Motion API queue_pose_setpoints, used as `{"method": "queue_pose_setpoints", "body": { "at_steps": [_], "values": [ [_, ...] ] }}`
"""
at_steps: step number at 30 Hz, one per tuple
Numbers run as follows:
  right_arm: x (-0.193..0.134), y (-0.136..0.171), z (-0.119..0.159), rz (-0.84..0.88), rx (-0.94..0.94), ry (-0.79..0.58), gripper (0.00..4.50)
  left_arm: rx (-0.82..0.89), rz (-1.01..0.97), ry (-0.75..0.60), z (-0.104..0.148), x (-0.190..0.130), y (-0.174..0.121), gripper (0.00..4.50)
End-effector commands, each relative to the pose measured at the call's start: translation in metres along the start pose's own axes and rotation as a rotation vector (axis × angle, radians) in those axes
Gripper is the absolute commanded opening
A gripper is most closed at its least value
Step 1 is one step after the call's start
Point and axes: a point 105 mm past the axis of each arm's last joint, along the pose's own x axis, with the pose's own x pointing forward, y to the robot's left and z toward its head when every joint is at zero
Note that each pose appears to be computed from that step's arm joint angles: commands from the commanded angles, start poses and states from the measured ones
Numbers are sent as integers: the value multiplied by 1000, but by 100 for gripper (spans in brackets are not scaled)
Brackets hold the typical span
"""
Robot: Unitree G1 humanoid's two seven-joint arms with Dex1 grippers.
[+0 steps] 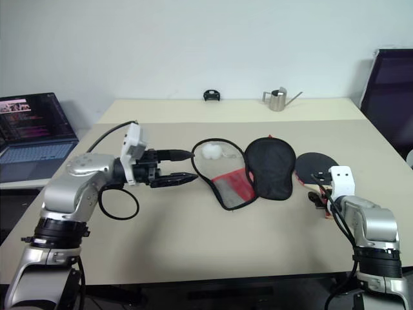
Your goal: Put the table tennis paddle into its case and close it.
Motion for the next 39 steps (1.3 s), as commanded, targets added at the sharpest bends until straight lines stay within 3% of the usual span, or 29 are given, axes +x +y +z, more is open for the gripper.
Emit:
{"method": "queue_pose_setpoints", "body": {
  "at_steps": [1,3,6,12,17,26,32,39],
  "values": [
    [1,-5,2,-19,-7,-3,388,51,25,-12,11,-9,2,354],
    [3,-6,-2,-28,13,9,372,51,31,-9,11,-10,2,354],
    [1,-14,-8,-64,36,26,301,65,76,6,10,-19,8,354],
    [-7,-30,-2,-137,71,-12,111,64,155,29,8,-40,17,354],
    [-12,-32,9,-167,96,-62,110,63,163,36,7,-44,18,354],
    [-38,-11,82,-152,55,-284,110,62,165,52,3,-46,18,354],
    [-36,46,102,-17,83,-321,110,64,162,49,2,-43,19,354],
    [-14,98,92,72,153,-270,110,69,159,43,1,-40,20,354]
  ]
}}
